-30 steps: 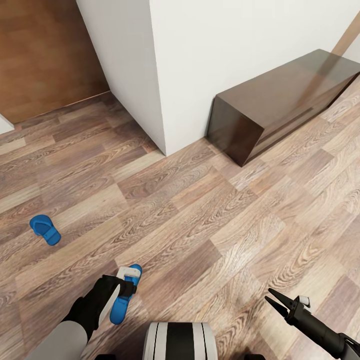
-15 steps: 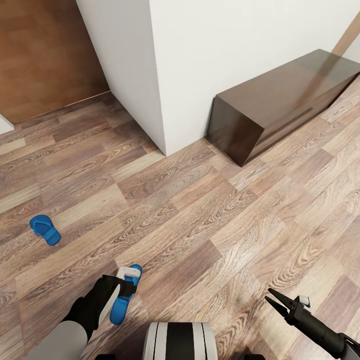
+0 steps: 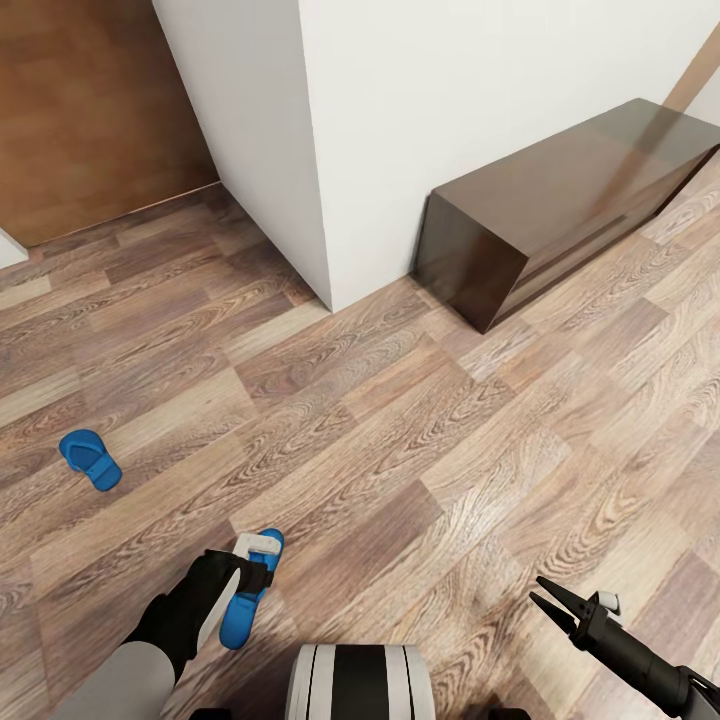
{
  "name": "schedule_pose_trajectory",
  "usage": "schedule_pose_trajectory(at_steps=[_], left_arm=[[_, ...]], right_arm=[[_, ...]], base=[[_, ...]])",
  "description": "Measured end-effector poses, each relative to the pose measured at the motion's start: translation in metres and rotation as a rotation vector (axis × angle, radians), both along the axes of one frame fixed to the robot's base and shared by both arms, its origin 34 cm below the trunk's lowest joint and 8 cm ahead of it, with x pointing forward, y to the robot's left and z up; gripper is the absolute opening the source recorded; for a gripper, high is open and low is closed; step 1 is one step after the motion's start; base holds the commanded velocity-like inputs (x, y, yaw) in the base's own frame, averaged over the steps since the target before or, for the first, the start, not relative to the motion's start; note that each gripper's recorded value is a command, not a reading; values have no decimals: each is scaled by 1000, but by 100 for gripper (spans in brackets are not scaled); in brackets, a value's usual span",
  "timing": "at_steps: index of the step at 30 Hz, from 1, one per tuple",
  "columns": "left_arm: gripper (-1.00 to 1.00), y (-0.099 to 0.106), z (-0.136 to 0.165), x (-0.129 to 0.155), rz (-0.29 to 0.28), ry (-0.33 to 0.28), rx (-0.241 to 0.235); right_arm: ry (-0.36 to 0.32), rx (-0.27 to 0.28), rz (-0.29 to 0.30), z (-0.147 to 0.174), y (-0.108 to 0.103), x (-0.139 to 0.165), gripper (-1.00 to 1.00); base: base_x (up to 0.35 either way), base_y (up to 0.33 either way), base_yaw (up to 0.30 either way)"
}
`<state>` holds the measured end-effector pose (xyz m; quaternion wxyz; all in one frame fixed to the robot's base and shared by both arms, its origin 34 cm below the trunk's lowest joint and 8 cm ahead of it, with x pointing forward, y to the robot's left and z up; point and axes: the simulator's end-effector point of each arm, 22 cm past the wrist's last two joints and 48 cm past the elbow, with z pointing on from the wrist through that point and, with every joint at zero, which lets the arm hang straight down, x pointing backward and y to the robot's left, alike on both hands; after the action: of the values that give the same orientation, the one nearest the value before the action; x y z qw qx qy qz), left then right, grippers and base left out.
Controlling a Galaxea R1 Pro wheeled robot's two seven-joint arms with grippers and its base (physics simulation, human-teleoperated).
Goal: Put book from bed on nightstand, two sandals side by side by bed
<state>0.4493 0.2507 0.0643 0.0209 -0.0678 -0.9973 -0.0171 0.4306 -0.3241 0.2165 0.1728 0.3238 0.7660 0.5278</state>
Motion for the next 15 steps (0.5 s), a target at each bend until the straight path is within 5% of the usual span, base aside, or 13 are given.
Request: schedule_pose_trajectory(at_steps=[15], left_arm=[[100, 0, -8, -9, -1, 21, 1]], right_arm=[[21, 0, 0, -7, 0, -6, 100]], base=[[0, 0, 0]])
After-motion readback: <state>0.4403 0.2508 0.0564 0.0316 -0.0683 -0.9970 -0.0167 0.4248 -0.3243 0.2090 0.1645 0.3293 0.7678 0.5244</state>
